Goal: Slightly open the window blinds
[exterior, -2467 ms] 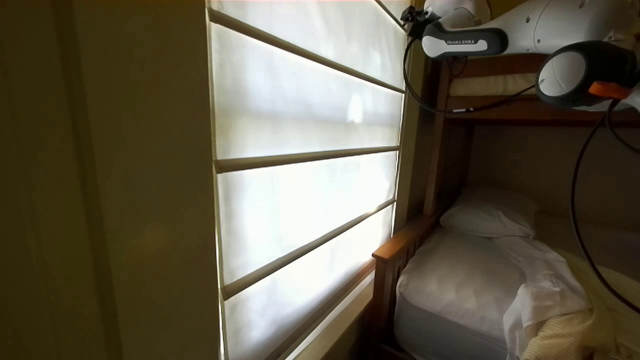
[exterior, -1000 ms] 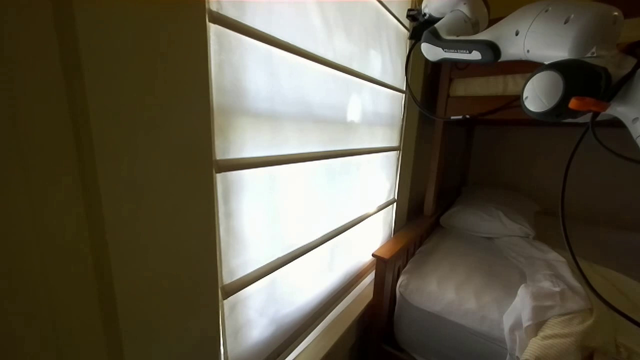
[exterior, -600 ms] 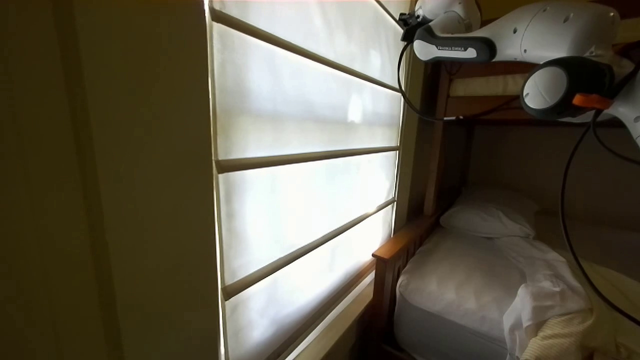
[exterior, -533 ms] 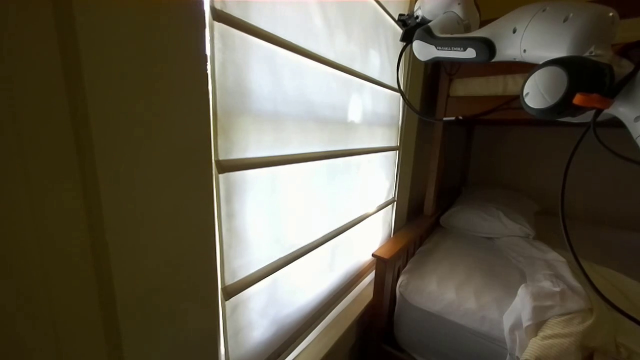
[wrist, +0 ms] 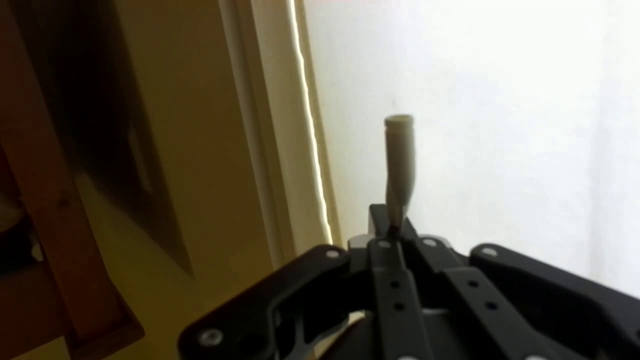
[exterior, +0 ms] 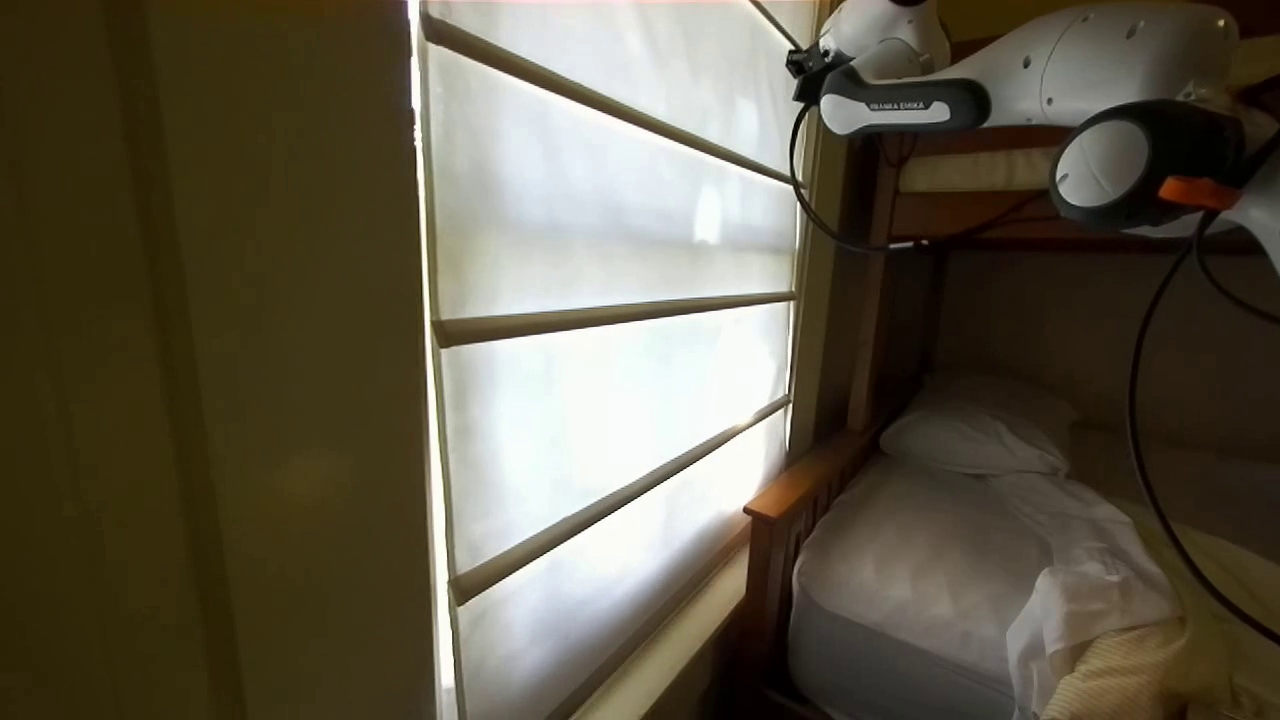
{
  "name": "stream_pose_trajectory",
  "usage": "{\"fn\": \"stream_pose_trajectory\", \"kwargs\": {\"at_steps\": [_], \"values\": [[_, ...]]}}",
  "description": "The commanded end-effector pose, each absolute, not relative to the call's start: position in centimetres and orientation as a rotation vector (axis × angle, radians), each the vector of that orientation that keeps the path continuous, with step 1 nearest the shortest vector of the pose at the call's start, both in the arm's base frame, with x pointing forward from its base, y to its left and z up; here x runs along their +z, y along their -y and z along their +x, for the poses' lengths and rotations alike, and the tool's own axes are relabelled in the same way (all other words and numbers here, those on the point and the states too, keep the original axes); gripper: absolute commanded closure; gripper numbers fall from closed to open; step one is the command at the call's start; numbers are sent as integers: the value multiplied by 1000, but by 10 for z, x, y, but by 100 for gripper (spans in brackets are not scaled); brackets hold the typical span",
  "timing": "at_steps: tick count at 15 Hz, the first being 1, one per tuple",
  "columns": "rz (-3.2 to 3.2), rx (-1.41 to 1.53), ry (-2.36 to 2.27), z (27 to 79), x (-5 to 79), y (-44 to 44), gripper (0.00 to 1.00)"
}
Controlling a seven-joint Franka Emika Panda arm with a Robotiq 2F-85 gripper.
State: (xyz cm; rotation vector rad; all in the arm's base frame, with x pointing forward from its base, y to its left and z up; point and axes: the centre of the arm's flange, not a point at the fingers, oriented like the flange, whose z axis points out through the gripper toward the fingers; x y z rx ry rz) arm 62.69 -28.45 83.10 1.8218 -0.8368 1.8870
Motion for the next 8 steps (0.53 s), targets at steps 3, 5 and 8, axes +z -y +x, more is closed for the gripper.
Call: {"fn": "stream_pose_trajectory", "kwargs": {"at_steps": [3,5,8], "values": [[1933,1755,807,601,768,268,100],[1960,1714,792,600,756,266,100],[1997,1635,784,595,737,265,100]]}}
